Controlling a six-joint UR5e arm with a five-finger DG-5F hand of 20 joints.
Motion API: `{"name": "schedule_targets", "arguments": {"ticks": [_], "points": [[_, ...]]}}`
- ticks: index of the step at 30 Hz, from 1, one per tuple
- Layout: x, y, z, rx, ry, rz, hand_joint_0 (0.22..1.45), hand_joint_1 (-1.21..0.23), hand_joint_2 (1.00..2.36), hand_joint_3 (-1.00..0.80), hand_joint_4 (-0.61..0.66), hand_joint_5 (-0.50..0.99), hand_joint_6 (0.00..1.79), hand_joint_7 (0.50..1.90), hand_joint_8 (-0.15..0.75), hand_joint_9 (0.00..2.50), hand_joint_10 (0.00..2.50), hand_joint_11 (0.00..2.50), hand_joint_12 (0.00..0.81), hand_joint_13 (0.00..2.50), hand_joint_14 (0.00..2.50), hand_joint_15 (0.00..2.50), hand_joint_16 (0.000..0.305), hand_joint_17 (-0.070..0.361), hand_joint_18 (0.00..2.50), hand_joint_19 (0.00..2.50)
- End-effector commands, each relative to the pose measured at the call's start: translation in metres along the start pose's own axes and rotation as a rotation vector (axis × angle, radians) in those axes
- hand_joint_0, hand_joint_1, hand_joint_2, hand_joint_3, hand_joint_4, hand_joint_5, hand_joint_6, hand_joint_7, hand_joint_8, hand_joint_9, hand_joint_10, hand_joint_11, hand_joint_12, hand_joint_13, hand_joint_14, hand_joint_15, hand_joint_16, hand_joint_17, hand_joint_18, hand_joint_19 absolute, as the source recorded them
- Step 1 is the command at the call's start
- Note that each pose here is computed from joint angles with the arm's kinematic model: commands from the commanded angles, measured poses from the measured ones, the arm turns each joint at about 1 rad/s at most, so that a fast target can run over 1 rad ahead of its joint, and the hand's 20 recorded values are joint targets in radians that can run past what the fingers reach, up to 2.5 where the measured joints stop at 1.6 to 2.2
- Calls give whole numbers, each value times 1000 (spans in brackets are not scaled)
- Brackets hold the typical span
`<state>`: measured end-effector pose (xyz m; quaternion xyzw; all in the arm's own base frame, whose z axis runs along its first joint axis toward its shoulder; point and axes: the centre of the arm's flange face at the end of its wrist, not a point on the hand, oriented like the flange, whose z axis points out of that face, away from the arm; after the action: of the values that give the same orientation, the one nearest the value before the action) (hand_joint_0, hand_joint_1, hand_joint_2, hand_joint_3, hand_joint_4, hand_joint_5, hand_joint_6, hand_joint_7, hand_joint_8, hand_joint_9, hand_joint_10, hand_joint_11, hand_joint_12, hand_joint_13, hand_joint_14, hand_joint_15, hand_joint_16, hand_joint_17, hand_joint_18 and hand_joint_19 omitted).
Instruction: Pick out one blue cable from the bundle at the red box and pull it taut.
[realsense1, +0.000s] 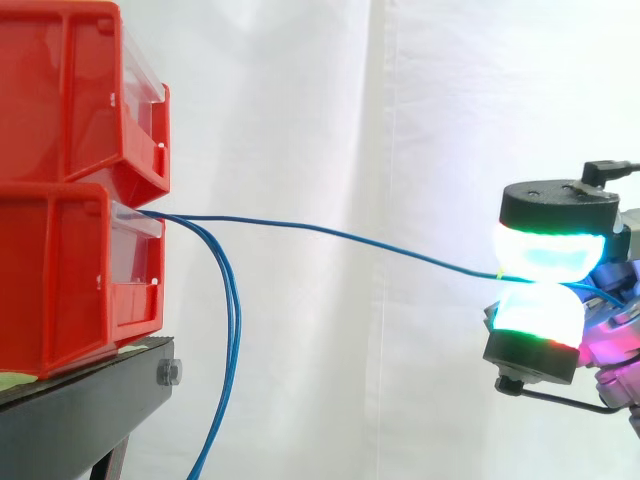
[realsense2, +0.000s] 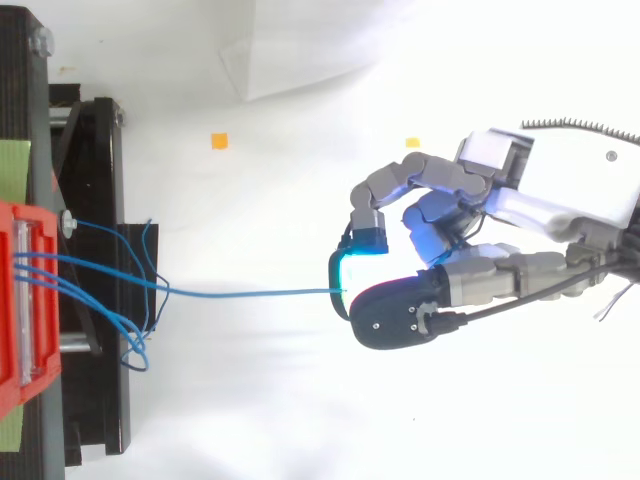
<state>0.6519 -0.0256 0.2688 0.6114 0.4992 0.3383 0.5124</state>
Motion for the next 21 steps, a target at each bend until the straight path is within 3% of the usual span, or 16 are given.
{"name": "schedule_targets", "arguments": {"ticks": [1, 5, 15, 21], "points": [[3, -4, -1, -19, -1, 7, 729, -746, 1031, 5, -259, -200, 979, 1364, 239, 830, 2500, 1354, 292, 962, 2500, 1322, 33, 75, 1229, 1671], [3, -4, -1, -24, -2, 7, 730, -746, 1031, 2, -255, -200, 979, 1355, 243, 833, 2500, 1350, 292, 960, 2500, 1320, 34, 76, 1230, 1672], [10, 7, 8, -127, -10, -11, 730, -746, 1031, 2, -258, -199, 979, 1357, 246, 834, 2500, 1368, 292, 958, 2500, 1322, 34, 76, 1230, 1680], [10, 8, 9, -132, -11, -22, 730, -746, 1031, 3, -254, -199, 979, 1353, 238, 832, 2500, 1333, 294, 961, 2500, 1292, 33, 75, 1231, 1673]]}}
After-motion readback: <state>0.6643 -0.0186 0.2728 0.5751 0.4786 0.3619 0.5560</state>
